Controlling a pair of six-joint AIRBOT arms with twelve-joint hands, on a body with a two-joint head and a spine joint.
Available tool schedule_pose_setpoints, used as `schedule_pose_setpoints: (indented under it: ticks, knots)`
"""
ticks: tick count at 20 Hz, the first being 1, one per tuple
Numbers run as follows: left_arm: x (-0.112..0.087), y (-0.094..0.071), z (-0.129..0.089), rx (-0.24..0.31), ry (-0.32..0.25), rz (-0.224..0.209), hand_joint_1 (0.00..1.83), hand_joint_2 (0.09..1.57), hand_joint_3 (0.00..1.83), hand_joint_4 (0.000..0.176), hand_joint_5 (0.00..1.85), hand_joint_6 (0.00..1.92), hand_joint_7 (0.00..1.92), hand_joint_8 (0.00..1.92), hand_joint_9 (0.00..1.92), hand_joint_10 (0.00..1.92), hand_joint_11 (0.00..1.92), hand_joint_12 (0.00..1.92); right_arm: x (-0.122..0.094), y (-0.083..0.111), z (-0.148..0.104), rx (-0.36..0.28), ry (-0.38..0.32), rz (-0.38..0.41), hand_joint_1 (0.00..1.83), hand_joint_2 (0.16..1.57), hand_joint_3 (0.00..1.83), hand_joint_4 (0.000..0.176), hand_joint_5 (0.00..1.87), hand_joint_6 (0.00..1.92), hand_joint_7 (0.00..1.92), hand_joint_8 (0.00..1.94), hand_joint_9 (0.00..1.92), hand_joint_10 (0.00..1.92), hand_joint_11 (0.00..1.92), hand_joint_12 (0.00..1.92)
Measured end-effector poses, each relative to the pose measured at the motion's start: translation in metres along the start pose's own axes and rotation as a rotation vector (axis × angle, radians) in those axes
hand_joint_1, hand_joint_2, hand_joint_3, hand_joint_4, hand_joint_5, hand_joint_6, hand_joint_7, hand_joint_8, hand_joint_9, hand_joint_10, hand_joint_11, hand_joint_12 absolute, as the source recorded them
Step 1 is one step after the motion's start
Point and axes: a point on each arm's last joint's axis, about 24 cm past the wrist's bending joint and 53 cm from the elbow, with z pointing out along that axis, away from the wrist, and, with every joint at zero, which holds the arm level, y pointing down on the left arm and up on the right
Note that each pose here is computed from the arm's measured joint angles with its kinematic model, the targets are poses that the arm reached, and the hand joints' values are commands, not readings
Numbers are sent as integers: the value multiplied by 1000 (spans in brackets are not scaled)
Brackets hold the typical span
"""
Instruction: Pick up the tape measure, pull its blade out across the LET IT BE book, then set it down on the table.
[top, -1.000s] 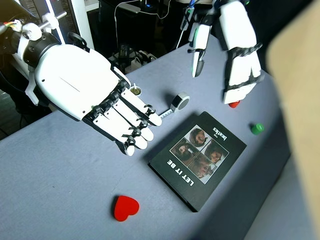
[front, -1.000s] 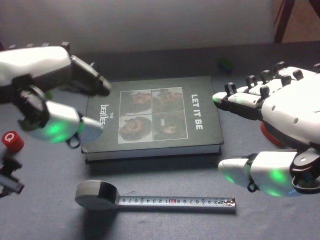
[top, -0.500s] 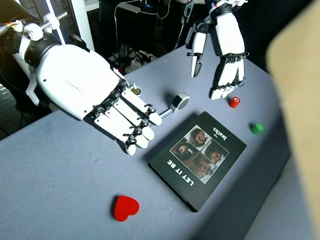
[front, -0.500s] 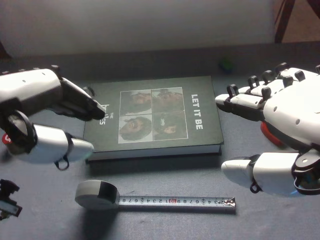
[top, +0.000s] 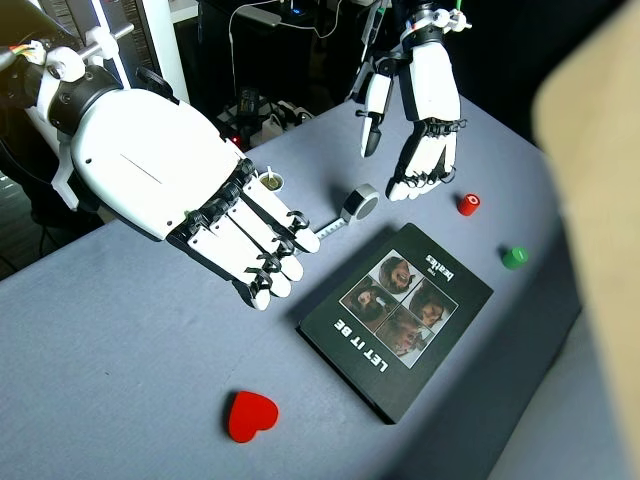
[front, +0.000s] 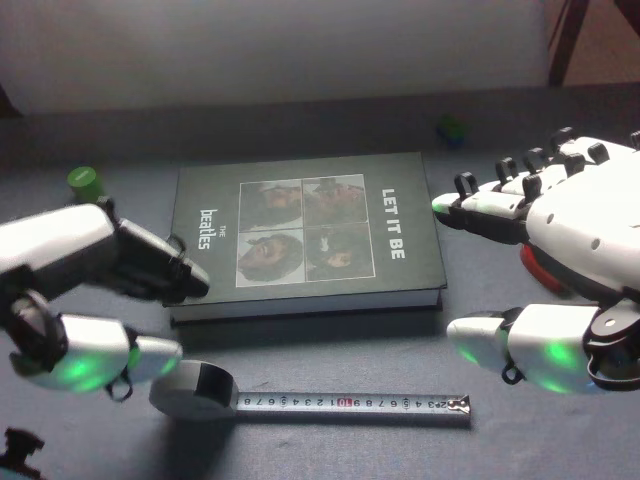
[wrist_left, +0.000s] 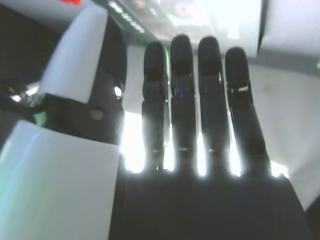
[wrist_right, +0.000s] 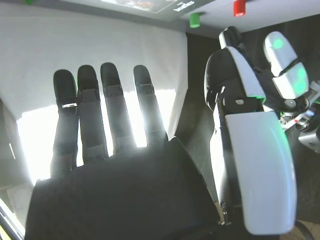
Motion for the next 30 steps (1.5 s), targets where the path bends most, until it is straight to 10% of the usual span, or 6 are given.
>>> schedule_pose_setpoints:
  ticks: [12,30]
  knots:
    - [7,28,-2,78,-156,-354,1074,1096,0,0,720,2,743,6,649,8,291,844,0,0,0,-2,1,5,208,1186,0,93,165,2,233,0,234,3,0,767]
    - [25,57,-1,121,-179,-353,1083,1087,0,0,705,0,739,0,654,3,294,844,1,2,0,-11,4,7,176,1193,0,93,166,2,220,0,249,0,0,856]
